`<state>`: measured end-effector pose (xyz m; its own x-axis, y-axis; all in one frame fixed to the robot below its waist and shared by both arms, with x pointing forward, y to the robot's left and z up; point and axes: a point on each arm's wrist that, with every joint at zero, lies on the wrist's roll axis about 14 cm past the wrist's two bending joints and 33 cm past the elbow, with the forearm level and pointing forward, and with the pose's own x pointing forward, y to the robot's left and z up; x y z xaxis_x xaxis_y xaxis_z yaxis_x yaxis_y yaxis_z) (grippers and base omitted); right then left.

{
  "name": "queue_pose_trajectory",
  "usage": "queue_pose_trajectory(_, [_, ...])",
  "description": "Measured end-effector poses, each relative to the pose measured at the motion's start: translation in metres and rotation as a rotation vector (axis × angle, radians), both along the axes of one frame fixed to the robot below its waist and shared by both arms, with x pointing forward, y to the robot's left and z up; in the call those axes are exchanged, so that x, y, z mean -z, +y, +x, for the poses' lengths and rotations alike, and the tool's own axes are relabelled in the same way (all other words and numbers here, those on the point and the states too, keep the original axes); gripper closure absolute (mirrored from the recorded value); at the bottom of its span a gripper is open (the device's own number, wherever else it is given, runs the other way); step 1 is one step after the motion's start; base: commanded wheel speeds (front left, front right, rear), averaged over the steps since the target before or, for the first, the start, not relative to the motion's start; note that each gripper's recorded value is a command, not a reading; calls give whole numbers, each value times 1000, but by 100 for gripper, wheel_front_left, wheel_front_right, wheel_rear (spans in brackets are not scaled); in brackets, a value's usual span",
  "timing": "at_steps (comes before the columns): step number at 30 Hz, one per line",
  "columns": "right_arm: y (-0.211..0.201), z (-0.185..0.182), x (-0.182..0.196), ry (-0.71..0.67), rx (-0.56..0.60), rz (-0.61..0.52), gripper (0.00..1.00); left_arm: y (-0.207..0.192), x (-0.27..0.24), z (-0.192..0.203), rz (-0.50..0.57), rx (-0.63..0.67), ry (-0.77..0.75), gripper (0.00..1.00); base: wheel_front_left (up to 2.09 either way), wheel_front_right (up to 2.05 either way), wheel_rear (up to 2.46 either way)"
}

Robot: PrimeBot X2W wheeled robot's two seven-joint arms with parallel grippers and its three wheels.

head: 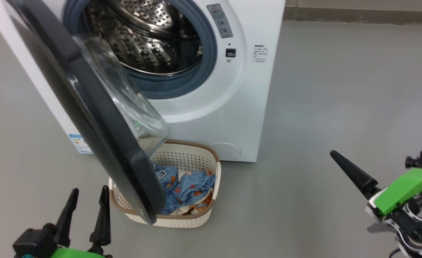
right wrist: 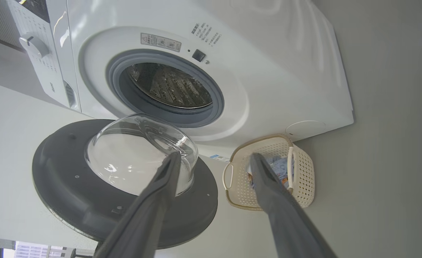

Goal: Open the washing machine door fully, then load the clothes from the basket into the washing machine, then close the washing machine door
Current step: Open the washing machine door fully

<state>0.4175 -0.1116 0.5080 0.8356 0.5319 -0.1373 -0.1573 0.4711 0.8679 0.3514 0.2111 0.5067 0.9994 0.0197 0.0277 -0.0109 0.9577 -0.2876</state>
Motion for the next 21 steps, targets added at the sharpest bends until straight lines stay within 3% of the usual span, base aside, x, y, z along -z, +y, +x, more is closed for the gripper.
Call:
queue_pose_trajectory(9, [-47,-22,19,-17,138,-112,0,-8,-1,4,3,26,1,0,0,0,0])
queue_pose_trajectory(21, [-73,-32,18,-122,269,-208,0,-6,-3,4,2,20,0,0,0,0,0])
